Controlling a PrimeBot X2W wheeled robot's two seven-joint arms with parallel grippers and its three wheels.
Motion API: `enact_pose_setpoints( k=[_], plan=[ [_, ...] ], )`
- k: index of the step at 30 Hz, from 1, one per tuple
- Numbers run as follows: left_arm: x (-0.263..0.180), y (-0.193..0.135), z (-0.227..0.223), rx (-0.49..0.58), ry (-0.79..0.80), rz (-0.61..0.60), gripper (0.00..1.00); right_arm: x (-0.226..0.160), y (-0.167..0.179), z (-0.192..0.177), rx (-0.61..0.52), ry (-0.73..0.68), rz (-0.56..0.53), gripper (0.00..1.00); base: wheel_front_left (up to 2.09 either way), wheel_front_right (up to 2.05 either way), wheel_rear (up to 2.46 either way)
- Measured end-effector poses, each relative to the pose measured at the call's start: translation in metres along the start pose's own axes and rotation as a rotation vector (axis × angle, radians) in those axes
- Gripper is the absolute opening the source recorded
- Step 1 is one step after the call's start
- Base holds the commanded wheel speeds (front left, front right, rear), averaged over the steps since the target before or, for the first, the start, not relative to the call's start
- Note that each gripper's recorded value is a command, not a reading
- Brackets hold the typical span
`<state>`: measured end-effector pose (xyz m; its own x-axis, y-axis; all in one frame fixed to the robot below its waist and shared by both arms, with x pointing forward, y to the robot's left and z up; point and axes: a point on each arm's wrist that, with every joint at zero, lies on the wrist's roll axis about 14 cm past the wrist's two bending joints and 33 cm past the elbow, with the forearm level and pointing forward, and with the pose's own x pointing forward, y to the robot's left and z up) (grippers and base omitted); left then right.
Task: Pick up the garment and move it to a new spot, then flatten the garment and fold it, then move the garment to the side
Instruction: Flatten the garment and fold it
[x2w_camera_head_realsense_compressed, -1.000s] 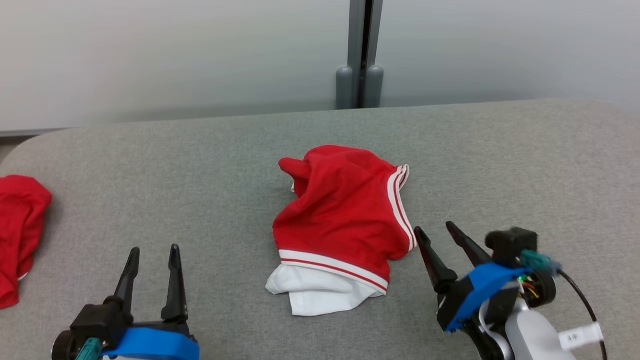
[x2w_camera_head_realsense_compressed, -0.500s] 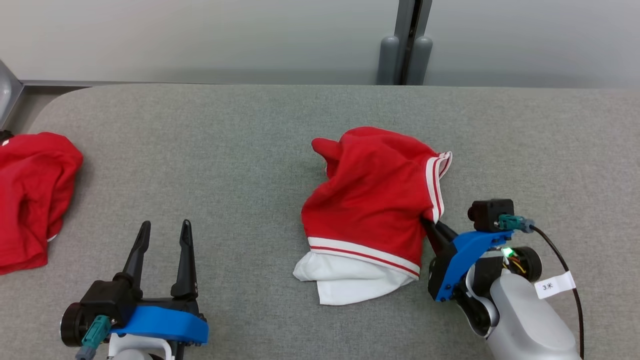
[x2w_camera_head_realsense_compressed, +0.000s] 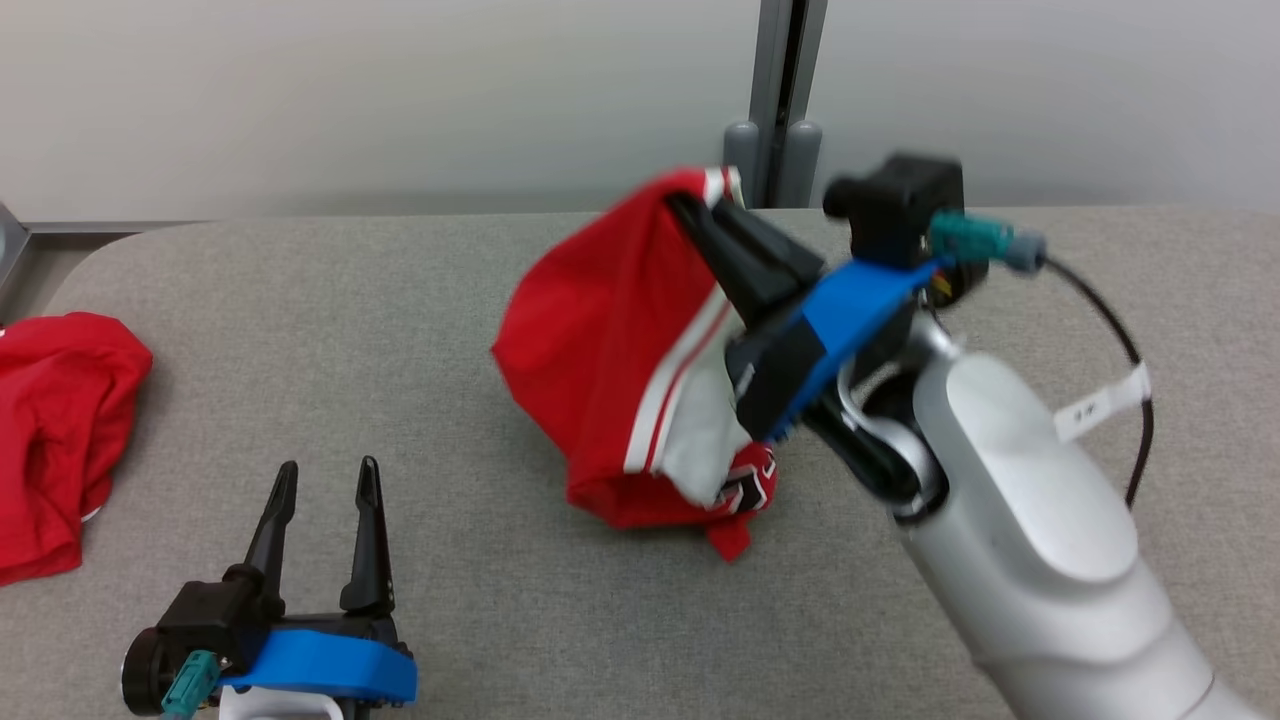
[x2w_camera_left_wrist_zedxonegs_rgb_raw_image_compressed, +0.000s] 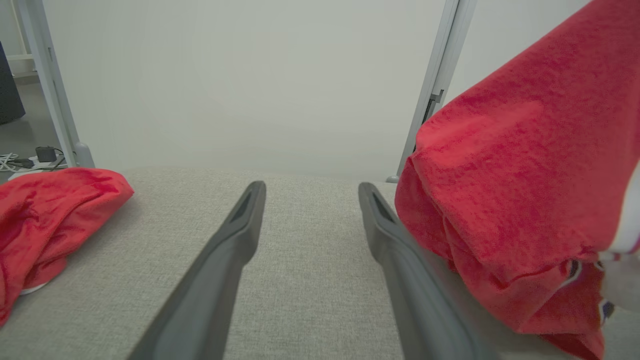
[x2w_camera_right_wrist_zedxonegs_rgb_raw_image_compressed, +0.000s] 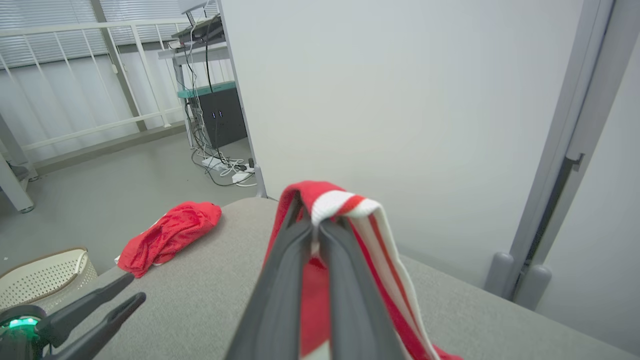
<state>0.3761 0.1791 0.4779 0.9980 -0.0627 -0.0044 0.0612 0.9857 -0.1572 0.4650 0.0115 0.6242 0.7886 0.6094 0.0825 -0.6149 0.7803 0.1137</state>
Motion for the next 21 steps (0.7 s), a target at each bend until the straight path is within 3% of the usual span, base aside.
enact_pose_setpoints(
  k=[5, 8, 12, 15, 21],
  plan=[
    [0.006, -0.001, 0.001, -0.002, -0.004, -0.003, 1.0, 0.025, 0.026, 0.073, -0.06, -0.166, 0.118, 0.0, 0.0, 0.0, 0.0],
    [0.007, -0.001, 0.0, -0.001, -0.003, -0.002, 1.0, 0.03, 0.033, 0.11, -0.021, -0.28, 0.165, 0.0, 0.0, 0.0, 0.0],
    [0.01, -0.001, -0.001, -0.002, -0.001, -0.004, 1.0, 0.026, 0.026, 0.134, 0.055, -0.38, 0.168, 0.0, 0.0, 0.0, 0.0],
    [0.012, -0.003, -0.001, 0.0, -0.002, -0.011, 1.0, 0.022, -0.005, 0.123, 0.058, -0.37, 0.065, 0.0, 0.0, 0.0, 0.0],
    [0.016, -0.011, -0.002, 0.002, -0.002, -0.04, 1.0, -0.035, -0.122, 0.013, 0.084, -0.093, -0.312, 0.0, 0.0, 0.0, 0.0]
  ],
)
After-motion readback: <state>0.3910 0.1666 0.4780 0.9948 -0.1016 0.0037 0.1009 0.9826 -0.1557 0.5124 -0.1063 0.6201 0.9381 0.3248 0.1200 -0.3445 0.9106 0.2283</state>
